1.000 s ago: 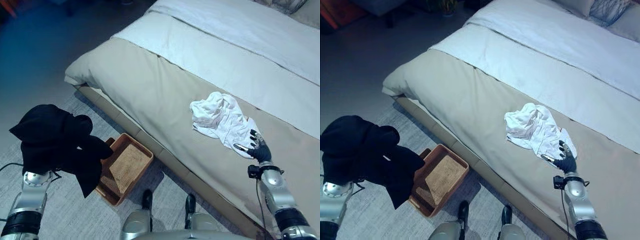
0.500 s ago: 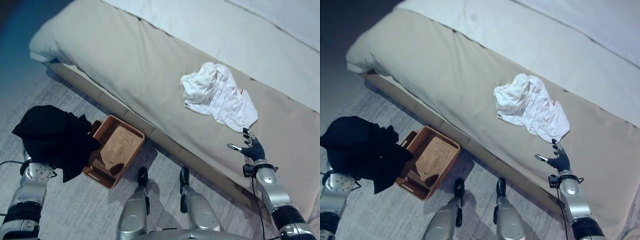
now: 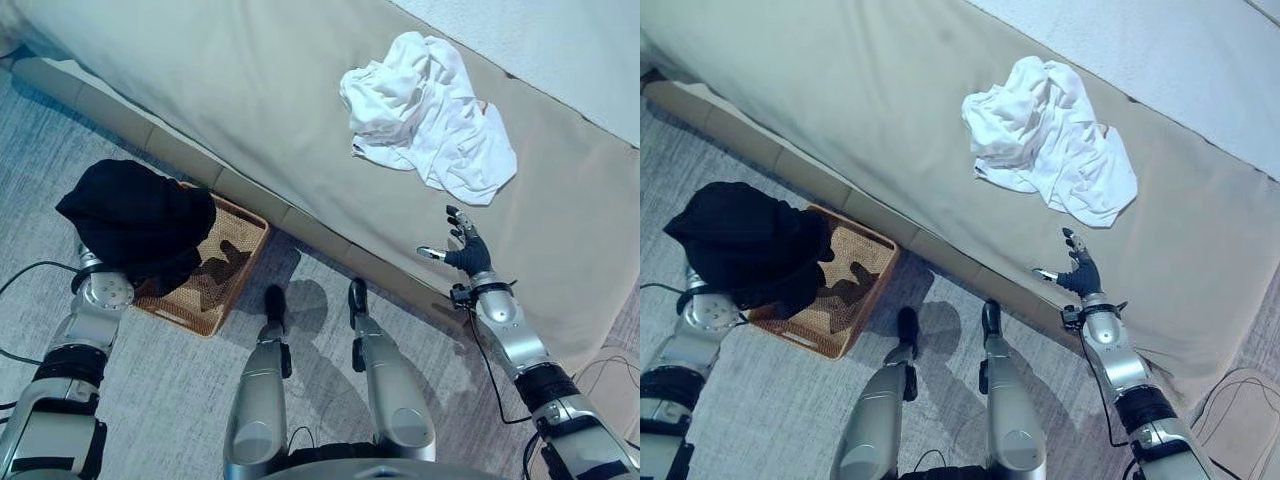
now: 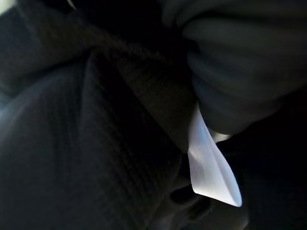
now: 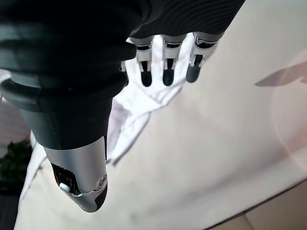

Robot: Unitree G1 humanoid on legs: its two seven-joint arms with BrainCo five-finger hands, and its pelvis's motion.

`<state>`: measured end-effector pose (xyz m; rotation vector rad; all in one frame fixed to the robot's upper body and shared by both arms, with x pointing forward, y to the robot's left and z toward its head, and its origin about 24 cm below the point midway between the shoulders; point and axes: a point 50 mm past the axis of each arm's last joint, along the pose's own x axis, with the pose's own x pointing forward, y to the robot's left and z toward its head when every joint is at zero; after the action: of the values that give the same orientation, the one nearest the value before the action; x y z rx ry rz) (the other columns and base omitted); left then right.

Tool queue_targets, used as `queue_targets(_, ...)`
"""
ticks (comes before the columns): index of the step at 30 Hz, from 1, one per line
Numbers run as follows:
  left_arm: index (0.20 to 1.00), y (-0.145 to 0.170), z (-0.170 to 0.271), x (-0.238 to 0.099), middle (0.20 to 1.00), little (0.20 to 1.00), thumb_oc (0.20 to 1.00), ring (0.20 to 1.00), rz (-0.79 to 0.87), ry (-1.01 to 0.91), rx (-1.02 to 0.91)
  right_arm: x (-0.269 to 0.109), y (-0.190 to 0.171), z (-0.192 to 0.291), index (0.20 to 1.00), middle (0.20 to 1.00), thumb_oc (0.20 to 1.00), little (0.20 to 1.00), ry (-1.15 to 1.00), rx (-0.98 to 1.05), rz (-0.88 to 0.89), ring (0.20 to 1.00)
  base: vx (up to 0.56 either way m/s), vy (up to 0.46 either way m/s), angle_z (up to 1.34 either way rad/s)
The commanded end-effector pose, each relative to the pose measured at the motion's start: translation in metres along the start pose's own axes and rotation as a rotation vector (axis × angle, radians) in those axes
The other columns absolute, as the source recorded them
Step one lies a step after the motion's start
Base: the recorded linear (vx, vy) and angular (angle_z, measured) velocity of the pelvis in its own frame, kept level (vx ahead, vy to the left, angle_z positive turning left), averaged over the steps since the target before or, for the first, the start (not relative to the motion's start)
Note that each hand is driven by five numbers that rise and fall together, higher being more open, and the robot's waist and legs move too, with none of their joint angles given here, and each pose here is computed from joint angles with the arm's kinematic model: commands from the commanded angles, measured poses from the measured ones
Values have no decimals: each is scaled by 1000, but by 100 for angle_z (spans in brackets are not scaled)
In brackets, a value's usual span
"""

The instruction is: Pick up clothes into the bucket

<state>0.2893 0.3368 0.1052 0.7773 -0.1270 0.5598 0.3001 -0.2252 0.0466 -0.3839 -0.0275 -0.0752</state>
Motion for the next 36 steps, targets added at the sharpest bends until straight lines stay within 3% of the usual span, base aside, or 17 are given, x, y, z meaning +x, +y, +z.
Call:
queue_targets(1,200,29,13,3,200,200,200,200,190,-82,-114,-3,-6,4,1000,1000,1000,1000,-49,-34,-8,1000,32,-45,-40)
queue_targets(10,200,79,28,-32,200,200,200,200,356,-243,-188,-37,-21,-58,1000,1000,1000,1000,212,-107,-27,1000,29,-86,-3)
queue_targets(12,200,108,37,-35,200,200,200,200,424,-313,-146,-56,-26,-87,1000,1000,1000,1000,356,-156,-16,1000,20,-104,35)
queue_targets(17,200,135,44,-41,200,200,200,200,508,-373,-110,-82,-32,-117,1000,1000,1000,1000,518,-207,-4,1000,-4,-92,31)
queue_targets(21,200,159,56,-38,200,200,200,200,525,-438,29,-109,-46,-139,1000,1000,1000,1000,648,-238,-41,1000,-33,-49,30)
queue_targets(27,200,159,66,-28,200,200,200,200,474,-463,88,-125,-55,-149,1000,1000,1000,1000,714,-245,-73,1000,-54,-18,37)
queue_targets(36,200,142,54,-16,200,200,200,200,407,-392,61,-116,-51,-143,1000,1000,1000,1000,670,-233,-64,1000,-11,36,6)
